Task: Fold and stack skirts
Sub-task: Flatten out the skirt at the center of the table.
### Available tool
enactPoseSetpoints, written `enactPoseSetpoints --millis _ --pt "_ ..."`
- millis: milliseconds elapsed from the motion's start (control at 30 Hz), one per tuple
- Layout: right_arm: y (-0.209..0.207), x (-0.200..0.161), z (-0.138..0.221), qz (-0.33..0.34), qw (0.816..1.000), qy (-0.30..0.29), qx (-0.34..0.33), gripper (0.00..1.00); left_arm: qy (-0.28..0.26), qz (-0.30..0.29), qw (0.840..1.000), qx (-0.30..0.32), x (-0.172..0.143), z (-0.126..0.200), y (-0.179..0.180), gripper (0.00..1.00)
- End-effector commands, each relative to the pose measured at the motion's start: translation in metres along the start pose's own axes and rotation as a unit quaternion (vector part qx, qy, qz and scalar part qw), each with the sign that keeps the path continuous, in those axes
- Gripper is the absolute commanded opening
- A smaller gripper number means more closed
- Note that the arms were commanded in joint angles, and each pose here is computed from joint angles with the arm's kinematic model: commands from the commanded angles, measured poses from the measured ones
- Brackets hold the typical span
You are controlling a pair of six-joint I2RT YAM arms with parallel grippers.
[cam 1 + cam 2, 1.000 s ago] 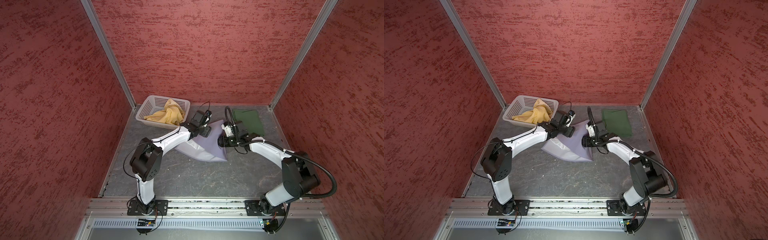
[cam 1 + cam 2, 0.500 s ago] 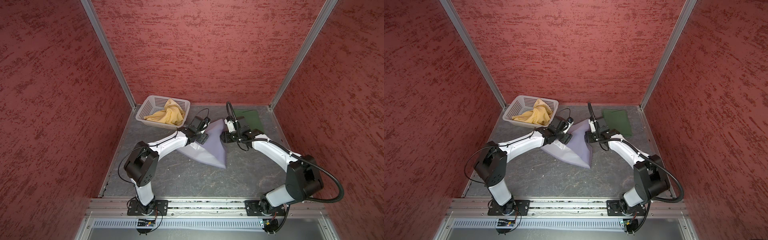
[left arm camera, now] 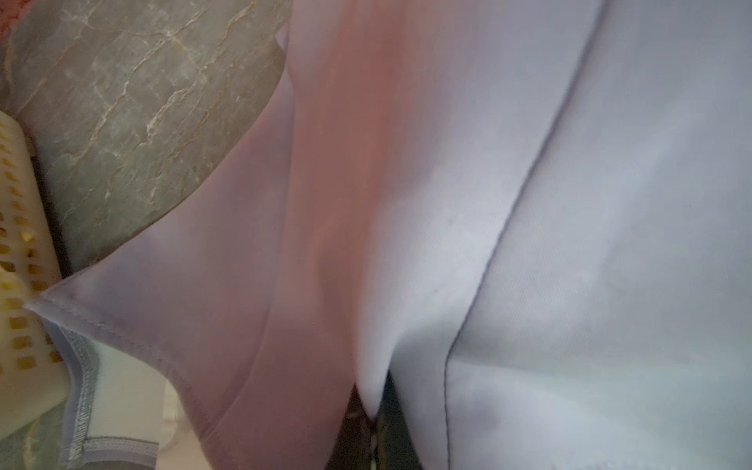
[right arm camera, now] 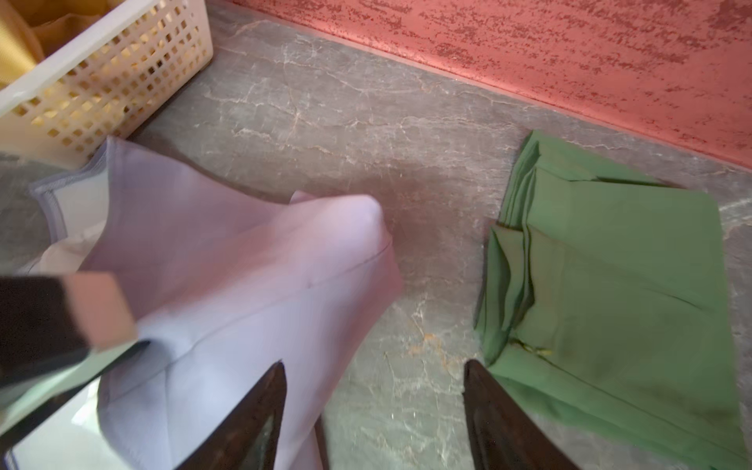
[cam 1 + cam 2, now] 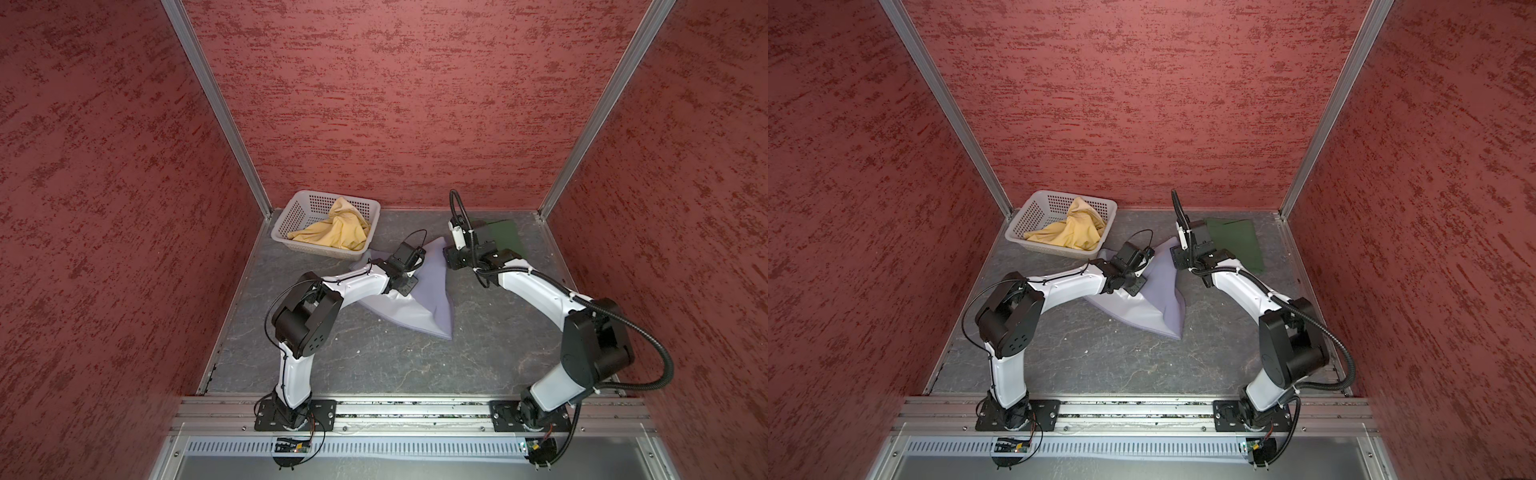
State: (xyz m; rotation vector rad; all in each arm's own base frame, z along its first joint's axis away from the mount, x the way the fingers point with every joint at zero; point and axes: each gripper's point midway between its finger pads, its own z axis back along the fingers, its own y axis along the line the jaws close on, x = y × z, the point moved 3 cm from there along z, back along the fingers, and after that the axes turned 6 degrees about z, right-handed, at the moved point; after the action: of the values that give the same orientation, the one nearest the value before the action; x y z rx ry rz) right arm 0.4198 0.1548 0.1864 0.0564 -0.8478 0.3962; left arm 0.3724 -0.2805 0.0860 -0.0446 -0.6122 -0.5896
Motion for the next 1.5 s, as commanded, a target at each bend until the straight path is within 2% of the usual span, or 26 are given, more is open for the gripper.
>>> enactPoseSetpoints --millis 0,100,367,500,733,933,1033,1200,1367,1467 --pt "-0.004 0.022 -0.005 -0.033 0.999 -0.025 0.030 0.70 -0.024 0.012 1.000 0.008 0.001 0.013 0.002 0.00" --pt "0.002 0.029 -0.012 -0.056 0.995 -0.028 0.074 0.69 -0.039 0.011 0.999 0.020 -0.001 0.028 0.006 0.00" --pt "0.016 0.032 -0.034 -0.065 0.989 -0.015 0.130 0.73 -0.054 0.005 0.998 0.039 -0.018 0.062 0.017 0.00" --pt "0.018 0.032 -0.045 -0.069 0.988 -0.016 0.134 0.74 -0.051 0.013 0.995 0.082 -0.028 0.078 0.033 0.00" --pt "0.014 0.034 -0.046 -0.076 0.989 -0.032 0.123 0.74 -0.042 0.068 0.985 0.153 -0.046 0.102 0.078 0.00" --pt "0.012 0.035 -0.043 -0.071 0.988 -0.041 0.131 0.75 -0.065 0.097 0.978 0.171 -0.052 0.118 0.097 0.00" --pt "0.020 0.044 -0.037 -0.041 0.984 -0.066 0.158 0.75 -0.078 0.090 0.981 0.152 -0.054 0.122 0.092 0.00" --pt "0.031 0.050 -0.032 0.052 0.976 -0.102 0.185 0.70 -0.095 0.077 0.985 0.119 -0.059 0.127 0.081 0.00" --pt "0.046 0.043 -0.018 0.169 0.948 -0.170 0.210 0.70 -0.116 0.054 0.989 0.078 -0.059 0.135 0.065 0.00" --pt "0.058 0.037 -0.013 0.217 0.929 -0.178 0.243 0.71 -0.135 0.038 0.989 0.047 -0.056 0.144 0.053 0.00"
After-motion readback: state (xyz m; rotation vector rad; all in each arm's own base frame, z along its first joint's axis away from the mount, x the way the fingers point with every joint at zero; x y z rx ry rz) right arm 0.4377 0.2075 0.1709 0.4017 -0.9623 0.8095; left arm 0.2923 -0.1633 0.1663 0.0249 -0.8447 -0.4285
